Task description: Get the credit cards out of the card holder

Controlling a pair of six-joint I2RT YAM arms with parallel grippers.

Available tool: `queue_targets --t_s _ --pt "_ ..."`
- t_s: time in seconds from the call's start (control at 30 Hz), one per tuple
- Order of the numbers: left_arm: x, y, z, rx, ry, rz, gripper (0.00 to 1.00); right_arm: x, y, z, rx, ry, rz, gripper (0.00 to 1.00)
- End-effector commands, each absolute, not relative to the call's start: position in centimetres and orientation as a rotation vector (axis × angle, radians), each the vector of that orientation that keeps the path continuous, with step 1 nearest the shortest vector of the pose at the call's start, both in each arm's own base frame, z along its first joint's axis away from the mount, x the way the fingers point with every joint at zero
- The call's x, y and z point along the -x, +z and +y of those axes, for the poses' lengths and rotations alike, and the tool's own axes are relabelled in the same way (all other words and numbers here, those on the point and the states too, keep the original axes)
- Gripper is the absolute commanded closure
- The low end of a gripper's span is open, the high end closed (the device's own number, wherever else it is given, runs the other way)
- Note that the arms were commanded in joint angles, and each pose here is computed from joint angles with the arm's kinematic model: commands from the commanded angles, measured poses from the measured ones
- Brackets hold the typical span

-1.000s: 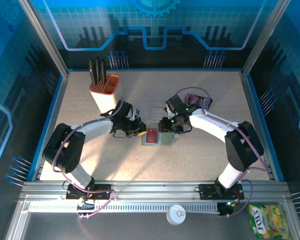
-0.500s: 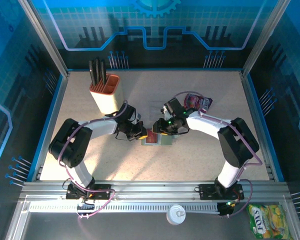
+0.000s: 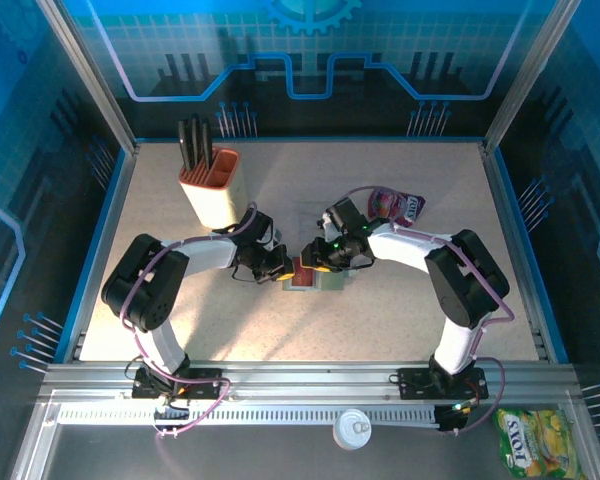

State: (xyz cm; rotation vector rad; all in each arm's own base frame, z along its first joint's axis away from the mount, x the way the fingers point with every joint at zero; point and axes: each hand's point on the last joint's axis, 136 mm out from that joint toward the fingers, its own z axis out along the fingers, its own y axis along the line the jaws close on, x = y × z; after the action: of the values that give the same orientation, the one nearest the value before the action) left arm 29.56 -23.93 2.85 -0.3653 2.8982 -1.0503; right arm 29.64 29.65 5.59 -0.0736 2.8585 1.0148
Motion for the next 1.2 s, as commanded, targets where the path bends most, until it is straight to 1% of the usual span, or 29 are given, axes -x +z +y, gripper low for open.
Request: queue_targets --t_s 0.0,0.3,0.5,0.57,0.83,1.17 --pt "-28.9 1.4 -23.1 0.395 -0.950 2.965 0.98 -29.1 4.6 30.2 0.074 1.045 2.886 0.56" --pt "-28.7 1.5 -23.0 0.394 -0.940 2.968 0.98 -29.2 3.7 30.6 0.074 1.068 2.900 0.58" --pt "-28.8 1.7 -23.0 0.396 -0.945 2.964 0.98 -29.2 3.3 30.5 0.070 1.060 2.910 0.66" --pt "-28.8 1.7 -23.0 0.395 -0.946 2.963 0.98 -29.2 3.0 30.4 0.063 1.046 2.922 0.66" --pt "-28.8 1.9 -23.0 0.399 -0.947 2.959 0.98 -28.9 2.1 29.3 0.060 0.945 2.963 0.60" --pt "-28.9 2.3 -23.2 0.402 -0.965 2.952 0.97 -29.0 2.6 28.5 0.091 0.864 2.964 0.59"
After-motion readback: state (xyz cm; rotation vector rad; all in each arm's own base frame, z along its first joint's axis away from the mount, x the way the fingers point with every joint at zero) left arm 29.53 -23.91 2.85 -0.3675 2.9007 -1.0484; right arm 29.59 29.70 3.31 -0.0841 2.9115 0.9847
